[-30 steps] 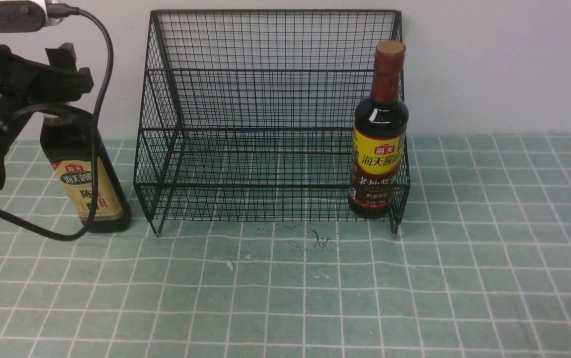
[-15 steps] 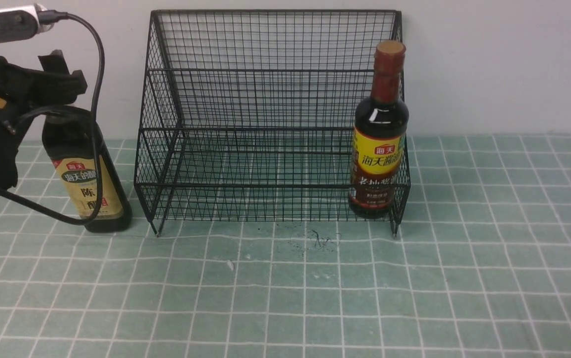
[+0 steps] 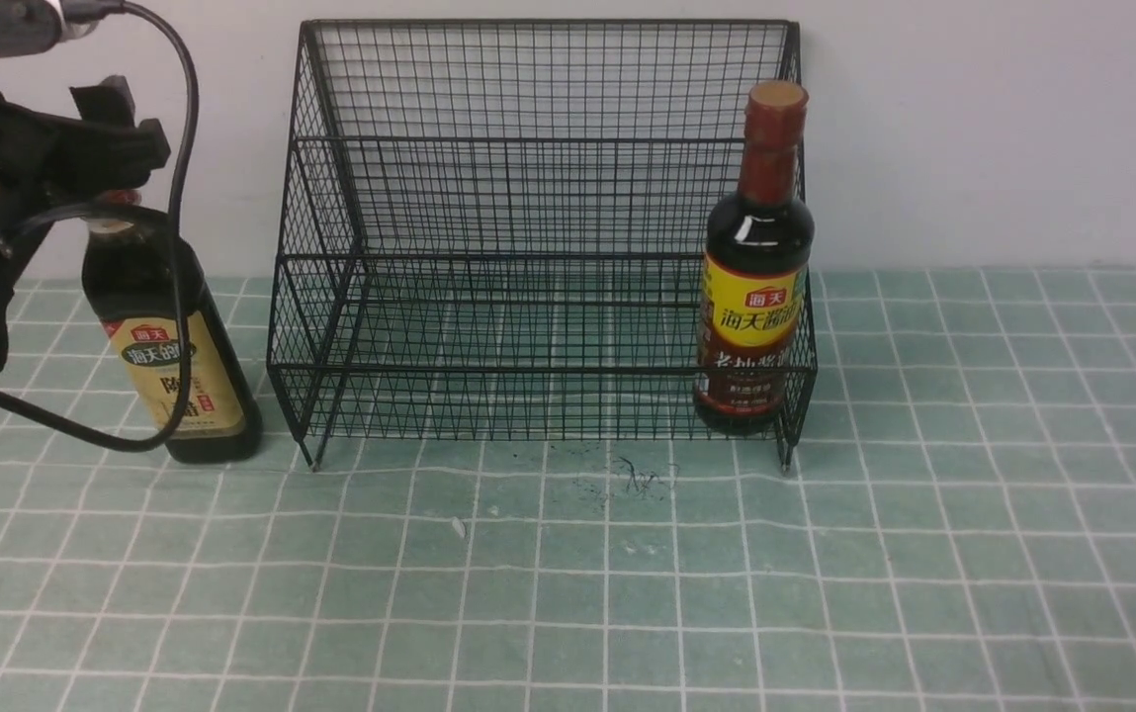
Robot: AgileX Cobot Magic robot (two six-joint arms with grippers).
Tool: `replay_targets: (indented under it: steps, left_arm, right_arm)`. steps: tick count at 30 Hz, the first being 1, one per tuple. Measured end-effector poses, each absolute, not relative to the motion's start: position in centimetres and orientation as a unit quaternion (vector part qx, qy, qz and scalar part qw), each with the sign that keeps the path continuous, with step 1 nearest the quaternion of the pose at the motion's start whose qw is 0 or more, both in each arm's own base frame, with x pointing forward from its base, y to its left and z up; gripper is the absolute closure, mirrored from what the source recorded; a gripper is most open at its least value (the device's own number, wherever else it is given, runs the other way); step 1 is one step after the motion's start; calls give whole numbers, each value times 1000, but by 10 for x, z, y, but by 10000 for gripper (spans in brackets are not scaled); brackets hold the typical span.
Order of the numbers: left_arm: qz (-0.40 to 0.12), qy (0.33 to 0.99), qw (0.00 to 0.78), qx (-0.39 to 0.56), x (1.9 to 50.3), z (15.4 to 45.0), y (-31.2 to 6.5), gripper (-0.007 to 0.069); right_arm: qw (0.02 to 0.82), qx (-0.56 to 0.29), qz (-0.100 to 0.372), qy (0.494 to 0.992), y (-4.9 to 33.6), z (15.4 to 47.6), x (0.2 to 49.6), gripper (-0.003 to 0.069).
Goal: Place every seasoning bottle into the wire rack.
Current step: Use the left arm to grab the condiment bottle closest to it
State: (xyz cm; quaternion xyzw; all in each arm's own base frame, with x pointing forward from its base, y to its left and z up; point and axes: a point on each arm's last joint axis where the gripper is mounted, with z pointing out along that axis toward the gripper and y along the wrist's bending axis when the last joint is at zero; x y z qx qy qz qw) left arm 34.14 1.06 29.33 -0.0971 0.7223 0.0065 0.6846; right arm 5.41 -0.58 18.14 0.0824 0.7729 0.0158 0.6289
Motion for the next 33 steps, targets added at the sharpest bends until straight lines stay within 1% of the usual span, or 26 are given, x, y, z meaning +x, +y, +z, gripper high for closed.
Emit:
replay_targets:
  steps: [3,6,9,16,19,20,21,22,23,26,31,33]
  left_arm:
    - [-14,731,673,-112,342,289,9,51]
    - [-23,743,658,-119,344,283,9,51]
    - [-25,760,638,-118,347,272,8,51]
    - [-23,776,619,-118,353,257,8,51]
    - [-22,780,614,-118,354,252,8,88]
    - [-22,781,613,-118,355,251,8,153]
    - [-22,781,613,-118,355,251,8,188]
    - [-22,781,613,-118,355,251,8,273]
    - [-16,781,615,-107,355,252,7,324]
    - [-15,780,617,-106,354,253,8,323]
    - [-32,788,605,-109,347,270,5,321]
    - [-45,786,608,-104,343,292,3,321]
  right_arm:
    - [629,82,16,773,-6,181,54,673]
    - [629,82,16,773,-6,181,54,673]
    - [629,82,16,773,-6,181,54,673]
    - [629,82,16,773,-6,181,54,673]
    - [629,82,16,773,-6,181,54,673]
    - [629,82,16,773,-6,181,54,673]
    - [629,82,16,773,-6,181,54,673]
    - [629,82,16,773,-6,181,54,673]
    - [629,82,16,773,-6,181,54,673]
    - [629,82,16,773,-6,181,54,673]
    - [629,82,16,773,-6,181,54,673]
    - [629,82,16,773,-6,181,54,673]
